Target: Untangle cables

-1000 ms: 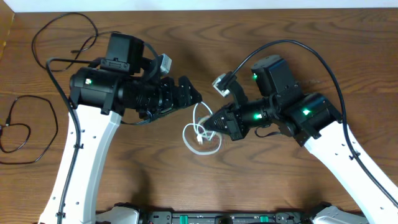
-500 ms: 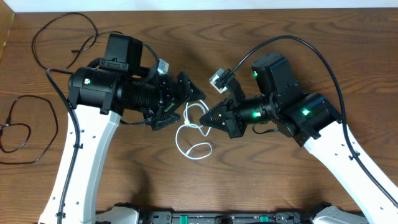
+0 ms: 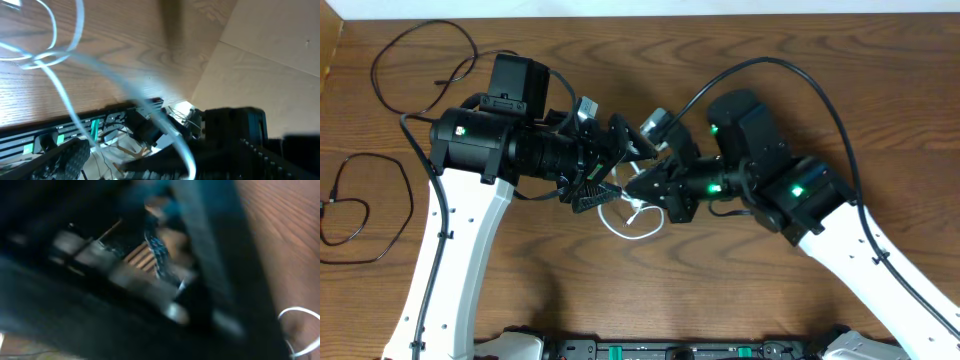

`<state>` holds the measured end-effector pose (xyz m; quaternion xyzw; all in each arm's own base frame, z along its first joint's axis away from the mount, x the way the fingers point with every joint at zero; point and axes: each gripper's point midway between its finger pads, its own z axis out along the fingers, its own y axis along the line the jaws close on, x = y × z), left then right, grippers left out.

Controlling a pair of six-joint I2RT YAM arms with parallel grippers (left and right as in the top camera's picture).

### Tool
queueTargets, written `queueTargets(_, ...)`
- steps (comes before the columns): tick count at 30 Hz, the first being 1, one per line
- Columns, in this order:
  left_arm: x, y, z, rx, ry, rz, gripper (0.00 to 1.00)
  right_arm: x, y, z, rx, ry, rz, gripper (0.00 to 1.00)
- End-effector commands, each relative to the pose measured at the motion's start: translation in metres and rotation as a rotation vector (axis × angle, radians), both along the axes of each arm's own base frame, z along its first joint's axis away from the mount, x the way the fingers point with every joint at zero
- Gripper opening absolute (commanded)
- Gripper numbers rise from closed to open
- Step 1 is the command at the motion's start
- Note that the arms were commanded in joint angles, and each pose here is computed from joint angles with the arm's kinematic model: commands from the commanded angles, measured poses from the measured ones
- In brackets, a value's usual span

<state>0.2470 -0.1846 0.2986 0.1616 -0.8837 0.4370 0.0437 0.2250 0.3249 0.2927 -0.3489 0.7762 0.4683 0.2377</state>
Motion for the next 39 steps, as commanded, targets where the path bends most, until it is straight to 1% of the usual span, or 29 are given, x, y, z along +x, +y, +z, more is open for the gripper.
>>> queueTargets(1,0.0,-0.001,0.003,-0.021,0.023,0.012,0.95,0.001,0.006,0.007,0.005,-0.015,-0.029,0.01)
queueTargets(4,0.0,-0.001,0.003,-0.022,0.038,0.024,0.94,0.006,0.006,0.006,-0.005,0.0,-0.072,0.01)
queueTargets(11,0.001,0.0,0.003,-0.019,0.037,0.029,0.85,0.006,0.005,0.005,-0.007,0.003,-0.073,0.01)
queueTargets(12,0.002,0.001,0.003,-0.019,0.037,0.032,0.81,0.007,0.005,0.006,-0.005,0.004,-0.076,0.01)
queueTargets(13,0.003,0.003,0.003,-0.019,0.037,0.04,0.69,0.008,0.005,0.007,0.003,0.018,-0.088,0.01)
queueTargets(17,0.007,0.008,0.003,-0.021,0.043,0.065,0.55,0.009,0.008,0.013,0.027,0.025,-0.09,0.01)
queueTargets(21,0.008,0.009,0.003,-0.021,0.043,0.069,0.49,0.009,0.008,0.013,0.028,0.037,-0.096,0.01)
queueTargets(23,0.008,0.009,0.003,-0.021,0.043,0.069,0.42,0.007,0.009,0.013,0.032,0.04,-0.089,0.01)
queueTargets(25,0.008,0.009,0.003,-0.021,0.042,0.069,0.38,0.005,0.01,0.014,0.039,0.046,-0.074,0.01)
queueTargets(30,0.008,0.009,0.003,-0.02,0.042,0.069,0.36,0.003,0.01,0.015,0.043,0.051,-0.064,0.01)
queueTargets(35,0.008,0.009,0.003,-0.02,0.042,0.069,0.24,-0.003,0.012,0.017,0.053,0.06,-0.038,0.01)
queueTargets(39,0.008,0.009,0.003,-0.02,0.042,0.069,0.21,-0.01,0.017,0.016,0.052,0.06,-0.016,0.01)
